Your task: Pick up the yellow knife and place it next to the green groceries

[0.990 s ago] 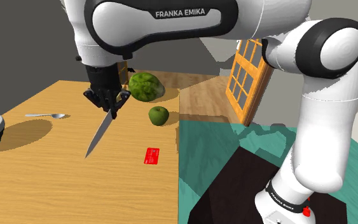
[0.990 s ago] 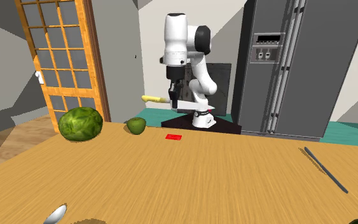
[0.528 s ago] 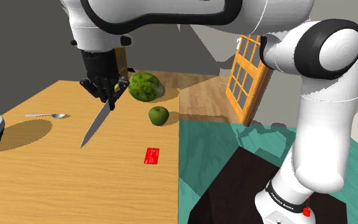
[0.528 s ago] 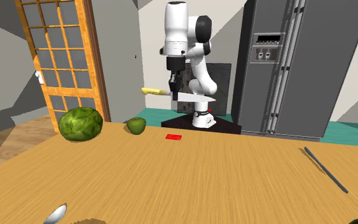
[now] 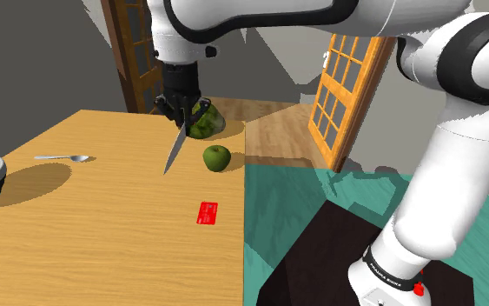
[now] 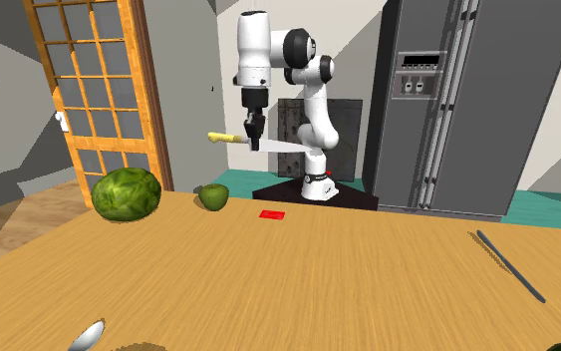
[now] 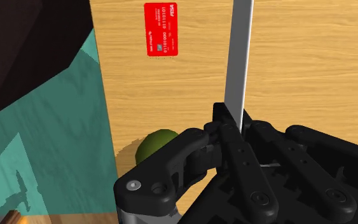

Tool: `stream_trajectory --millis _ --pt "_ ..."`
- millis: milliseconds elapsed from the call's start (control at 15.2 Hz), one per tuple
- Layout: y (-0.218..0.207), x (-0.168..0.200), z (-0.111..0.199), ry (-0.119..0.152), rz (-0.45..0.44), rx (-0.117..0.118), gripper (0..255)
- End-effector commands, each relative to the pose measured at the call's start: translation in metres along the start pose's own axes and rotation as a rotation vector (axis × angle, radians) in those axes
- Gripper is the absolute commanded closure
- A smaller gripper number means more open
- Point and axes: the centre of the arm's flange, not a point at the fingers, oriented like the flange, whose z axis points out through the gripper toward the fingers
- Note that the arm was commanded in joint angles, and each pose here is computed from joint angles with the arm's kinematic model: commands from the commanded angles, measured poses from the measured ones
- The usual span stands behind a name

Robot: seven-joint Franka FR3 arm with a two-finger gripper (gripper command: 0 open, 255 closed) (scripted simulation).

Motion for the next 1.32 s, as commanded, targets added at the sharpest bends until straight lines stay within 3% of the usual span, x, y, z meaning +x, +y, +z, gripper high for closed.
stream_trajectory --millis 0,1122,1254 --pt "0.012 0.021 -0.003 0.0 -0.002 0.001 255" --pt "0.148 0.198 0.0 0.0 -0.002 0.001 255" --pt "0.148 0.198 0.011 0.0 -0.002 0.001 255"
